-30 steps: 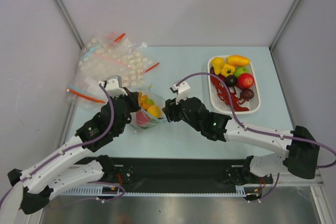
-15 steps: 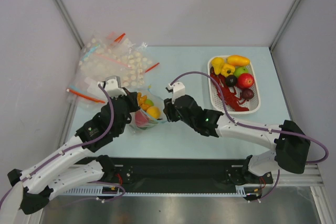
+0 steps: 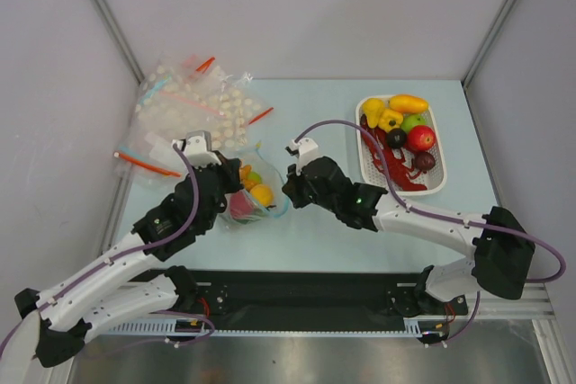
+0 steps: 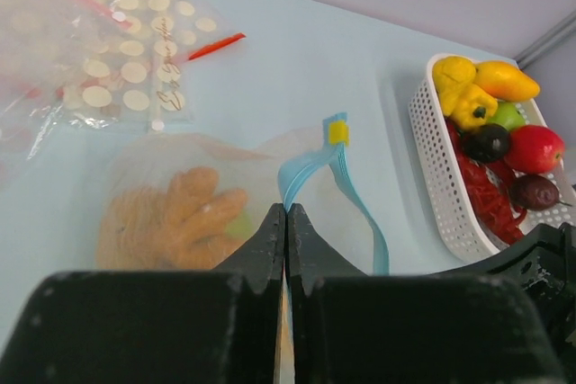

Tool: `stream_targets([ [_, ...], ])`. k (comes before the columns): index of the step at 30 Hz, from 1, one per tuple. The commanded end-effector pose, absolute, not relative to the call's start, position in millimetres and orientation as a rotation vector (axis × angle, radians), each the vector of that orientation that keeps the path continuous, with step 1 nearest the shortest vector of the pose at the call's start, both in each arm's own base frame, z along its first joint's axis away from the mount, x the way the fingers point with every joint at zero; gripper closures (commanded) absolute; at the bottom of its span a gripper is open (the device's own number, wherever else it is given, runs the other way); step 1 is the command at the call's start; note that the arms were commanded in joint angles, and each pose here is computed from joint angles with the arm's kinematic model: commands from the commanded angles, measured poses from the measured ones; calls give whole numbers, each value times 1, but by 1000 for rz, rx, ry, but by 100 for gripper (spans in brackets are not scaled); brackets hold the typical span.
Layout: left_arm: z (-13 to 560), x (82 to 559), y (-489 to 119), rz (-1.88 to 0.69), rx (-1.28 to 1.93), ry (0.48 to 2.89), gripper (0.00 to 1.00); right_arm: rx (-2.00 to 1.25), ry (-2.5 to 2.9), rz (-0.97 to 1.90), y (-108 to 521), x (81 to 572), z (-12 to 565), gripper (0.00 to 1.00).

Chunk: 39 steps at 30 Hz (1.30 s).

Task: Place the food in the zip-top bag and seal the zipper
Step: Adjust the zipper food storage bag at the center of the board.

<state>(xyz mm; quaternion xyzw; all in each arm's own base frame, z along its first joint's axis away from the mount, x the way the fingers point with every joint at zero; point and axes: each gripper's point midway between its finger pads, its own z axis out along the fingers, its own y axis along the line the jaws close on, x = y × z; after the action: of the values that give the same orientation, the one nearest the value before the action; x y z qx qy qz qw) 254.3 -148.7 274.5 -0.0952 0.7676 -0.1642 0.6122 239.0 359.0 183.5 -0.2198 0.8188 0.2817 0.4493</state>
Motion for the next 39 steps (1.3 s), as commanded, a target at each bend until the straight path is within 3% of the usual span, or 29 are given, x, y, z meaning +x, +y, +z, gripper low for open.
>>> stream_targets([
  [1, 290, 256, -175, -499, -139, 1722, 97, -534, 1903, 783, 362, 235, 234, 100],
  [14, 303, 242, -216, -715, 61, 1673, 95, -446, 1605, 927, 319, 210, 312, 100],
  [21, 305, 234, -238, -823, 156, 1637, 93, -468, 1611, 938, 325, 210, 306, 100],
  [26, 286, 235, -269, -864, 271, 1699, 100, -471, 1649, 903, 331, 218, 290, 100],
  [33, 277, 233, -289, -907, 370, 1715, 100, -456, 1650, 900, 331, 221, 283, 100],
  [37, 280, 231, -287, -913, 374, 1700, 87, -438, 1659, 902, 329, 224, 281, 100],
  [39, 280, 230, -286, -907, 382, 1707, 73, -424, 1669, 908, 328, 227, 279, 100],
])
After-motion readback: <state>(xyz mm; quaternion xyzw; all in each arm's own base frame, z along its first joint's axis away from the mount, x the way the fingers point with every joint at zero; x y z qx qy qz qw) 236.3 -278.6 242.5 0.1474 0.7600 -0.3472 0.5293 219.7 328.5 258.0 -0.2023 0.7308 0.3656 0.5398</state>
